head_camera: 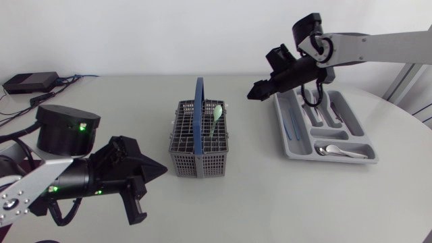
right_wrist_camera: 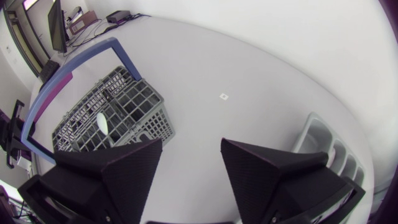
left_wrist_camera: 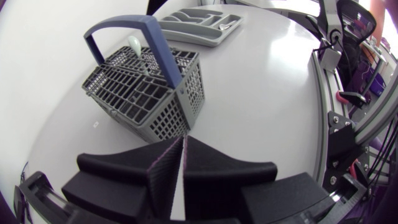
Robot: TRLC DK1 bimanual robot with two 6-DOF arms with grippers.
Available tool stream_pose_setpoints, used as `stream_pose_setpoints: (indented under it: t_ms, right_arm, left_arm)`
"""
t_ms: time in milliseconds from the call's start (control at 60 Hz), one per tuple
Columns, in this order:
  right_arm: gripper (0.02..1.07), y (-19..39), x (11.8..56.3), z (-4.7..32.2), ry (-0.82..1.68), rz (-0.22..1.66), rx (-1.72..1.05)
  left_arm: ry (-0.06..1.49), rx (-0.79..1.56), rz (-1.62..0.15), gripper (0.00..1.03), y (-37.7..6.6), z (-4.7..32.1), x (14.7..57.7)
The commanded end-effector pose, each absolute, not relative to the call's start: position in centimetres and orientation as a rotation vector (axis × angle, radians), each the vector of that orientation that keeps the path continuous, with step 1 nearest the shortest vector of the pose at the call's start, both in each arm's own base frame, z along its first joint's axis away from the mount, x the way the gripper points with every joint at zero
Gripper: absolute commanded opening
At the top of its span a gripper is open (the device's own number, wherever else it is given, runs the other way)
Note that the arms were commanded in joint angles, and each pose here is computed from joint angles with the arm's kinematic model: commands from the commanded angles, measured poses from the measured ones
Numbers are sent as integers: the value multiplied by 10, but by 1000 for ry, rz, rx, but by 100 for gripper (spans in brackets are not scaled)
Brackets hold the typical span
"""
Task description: Unload the cutlery basket into the drawer organizer.
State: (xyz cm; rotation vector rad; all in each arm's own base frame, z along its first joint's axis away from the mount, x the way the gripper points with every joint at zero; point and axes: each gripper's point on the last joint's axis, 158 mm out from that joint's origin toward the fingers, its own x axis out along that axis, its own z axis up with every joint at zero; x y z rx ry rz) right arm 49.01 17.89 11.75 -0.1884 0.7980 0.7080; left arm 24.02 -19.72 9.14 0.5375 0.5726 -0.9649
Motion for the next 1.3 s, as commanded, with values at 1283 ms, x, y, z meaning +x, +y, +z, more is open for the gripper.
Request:
stream_pose_setpoints:
  t_ms: [1283]
  right_arm:
    - [8, 257, 452, 54, 973, 945, -63]
  left_arm:
    - [558, 721, -811, 21, -170, 11, 306]
